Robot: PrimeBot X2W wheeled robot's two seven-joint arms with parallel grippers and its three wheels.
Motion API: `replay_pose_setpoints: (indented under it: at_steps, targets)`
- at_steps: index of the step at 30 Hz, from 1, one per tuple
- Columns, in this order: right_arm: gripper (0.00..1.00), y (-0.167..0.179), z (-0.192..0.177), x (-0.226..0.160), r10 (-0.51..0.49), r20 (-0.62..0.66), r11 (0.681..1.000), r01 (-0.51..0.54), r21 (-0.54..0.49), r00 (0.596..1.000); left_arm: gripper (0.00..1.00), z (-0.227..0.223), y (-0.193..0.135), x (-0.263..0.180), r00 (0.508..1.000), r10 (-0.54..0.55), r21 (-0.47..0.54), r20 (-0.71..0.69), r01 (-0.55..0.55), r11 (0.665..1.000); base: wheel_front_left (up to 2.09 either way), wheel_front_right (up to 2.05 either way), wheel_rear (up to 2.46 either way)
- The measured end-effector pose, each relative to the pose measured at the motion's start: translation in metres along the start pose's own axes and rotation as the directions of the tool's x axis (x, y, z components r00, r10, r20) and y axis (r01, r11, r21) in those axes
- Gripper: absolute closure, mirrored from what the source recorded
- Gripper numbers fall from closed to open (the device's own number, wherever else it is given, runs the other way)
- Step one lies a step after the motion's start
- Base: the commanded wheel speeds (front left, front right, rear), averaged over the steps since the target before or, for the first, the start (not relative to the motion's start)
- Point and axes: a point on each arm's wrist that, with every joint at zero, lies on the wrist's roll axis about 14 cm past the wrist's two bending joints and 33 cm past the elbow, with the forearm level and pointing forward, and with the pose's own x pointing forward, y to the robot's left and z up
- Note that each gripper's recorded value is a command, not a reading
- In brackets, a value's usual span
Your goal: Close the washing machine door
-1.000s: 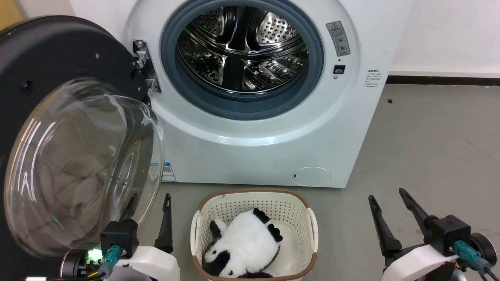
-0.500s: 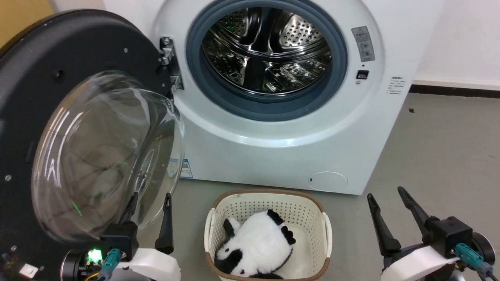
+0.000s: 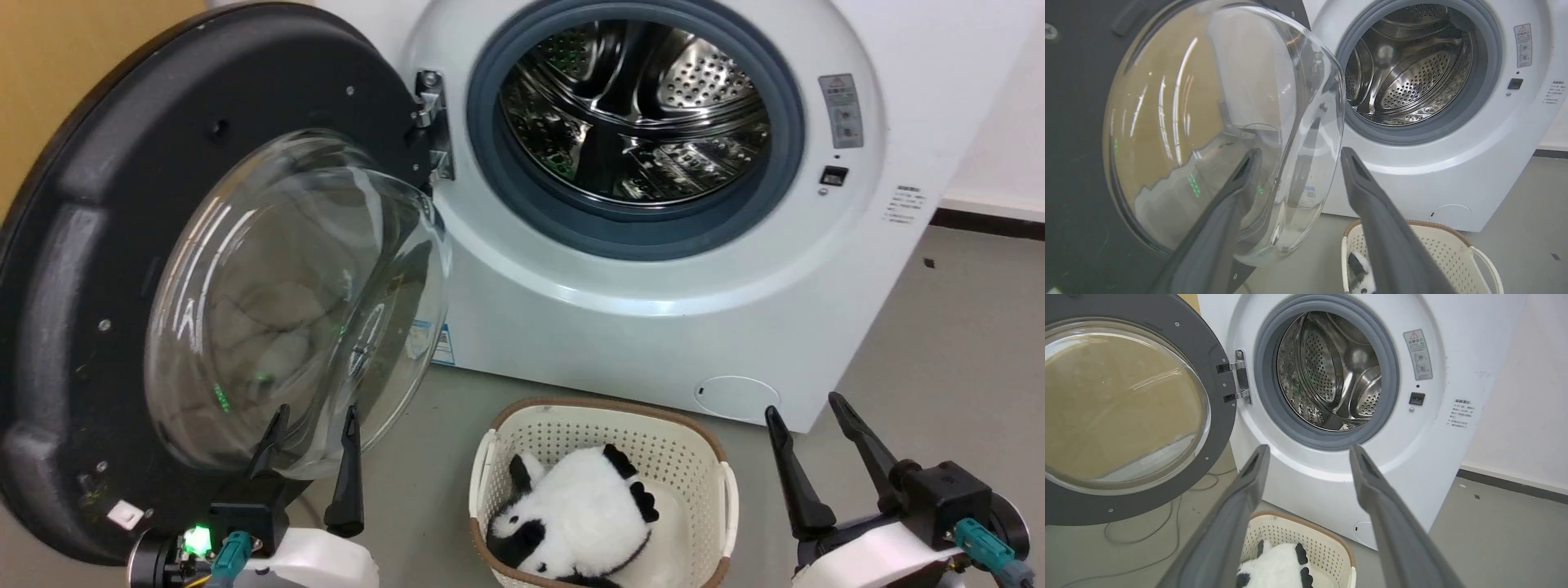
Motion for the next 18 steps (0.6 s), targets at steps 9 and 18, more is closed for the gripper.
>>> replay_pose_setpoints:
  at_steps: [9,18]
  targets:
    - [0.00,0.025,-0.002,0.011,0.079,0.009,0.997,-0.079,0.013,0.997,0.00,0.005,0.020,-0.011,0.997,0.070,-0.001,0.023,-0.070,0.998,0.00,0.00,0.00]
    - [0.00,0.050,-0.002,0.023,0.154,0.024,0.987,-0.155,0.039,0.988,0.00,0.006,0.037,-0.023,0.991,0.133,0.005,0.033,-0.133,0.991,0.00,0.00,0.00]
